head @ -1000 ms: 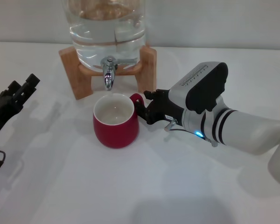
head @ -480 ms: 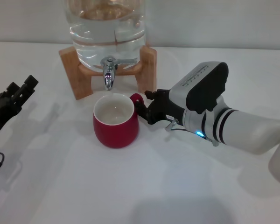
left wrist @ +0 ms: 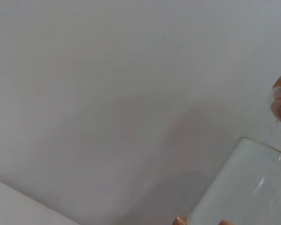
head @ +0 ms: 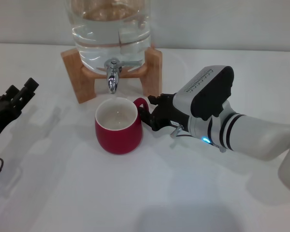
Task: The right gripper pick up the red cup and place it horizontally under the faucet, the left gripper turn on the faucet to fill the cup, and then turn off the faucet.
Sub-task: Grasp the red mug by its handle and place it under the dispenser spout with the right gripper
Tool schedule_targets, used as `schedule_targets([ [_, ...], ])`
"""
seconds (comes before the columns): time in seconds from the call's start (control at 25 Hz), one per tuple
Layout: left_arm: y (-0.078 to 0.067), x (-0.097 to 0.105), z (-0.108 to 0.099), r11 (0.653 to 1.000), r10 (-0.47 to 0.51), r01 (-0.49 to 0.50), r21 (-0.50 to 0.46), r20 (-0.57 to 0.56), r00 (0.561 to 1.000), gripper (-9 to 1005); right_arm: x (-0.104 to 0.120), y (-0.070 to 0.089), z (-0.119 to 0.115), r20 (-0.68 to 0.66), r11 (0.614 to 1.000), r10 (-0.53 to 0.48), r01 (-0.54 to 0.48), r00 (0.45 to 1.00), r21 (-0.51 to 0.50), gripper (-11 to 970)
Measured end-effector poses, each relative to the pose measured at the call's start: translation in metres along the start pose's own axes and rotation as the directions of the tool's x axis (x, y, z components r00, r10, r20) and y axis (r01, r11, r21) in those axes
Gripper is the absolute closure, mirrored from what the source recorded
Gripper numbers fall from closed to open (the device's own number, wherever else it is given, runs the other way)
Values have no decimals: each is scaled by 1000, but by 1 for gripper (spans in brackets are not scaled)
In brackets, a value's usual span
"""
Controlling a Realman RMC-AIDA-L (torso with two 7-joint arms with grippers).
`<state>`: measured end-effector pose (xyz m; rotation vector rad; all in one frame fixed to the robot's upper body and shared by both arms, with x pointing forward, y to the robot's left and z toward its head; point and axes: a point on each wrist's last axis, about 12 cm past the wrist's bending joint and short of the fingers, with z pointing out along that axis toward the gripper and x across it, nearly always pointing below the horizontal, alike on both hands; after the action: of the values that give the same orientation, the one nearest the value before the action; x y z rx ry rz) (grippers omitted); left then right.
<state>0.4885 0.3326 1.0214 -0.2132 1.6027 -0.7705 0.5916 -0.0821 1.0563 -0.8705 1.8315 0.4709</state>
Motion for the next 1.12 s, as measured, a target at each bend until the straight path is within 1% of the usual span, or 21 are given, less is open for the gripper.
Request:
schedule_targets([
  [0.64, 1, -1, -1, 1000, 3, -3, -3, 2, 1000, 158, -1, 0, 1, -31, 1000, -28, 28, 999, -11, 566],
  [1.12, 2, -2, -1, 1000, 6, -6, -9, 1, 1000, 159, 2, -4, -3, 3, 1000, 1, -2, 1000, 4, 566],
])
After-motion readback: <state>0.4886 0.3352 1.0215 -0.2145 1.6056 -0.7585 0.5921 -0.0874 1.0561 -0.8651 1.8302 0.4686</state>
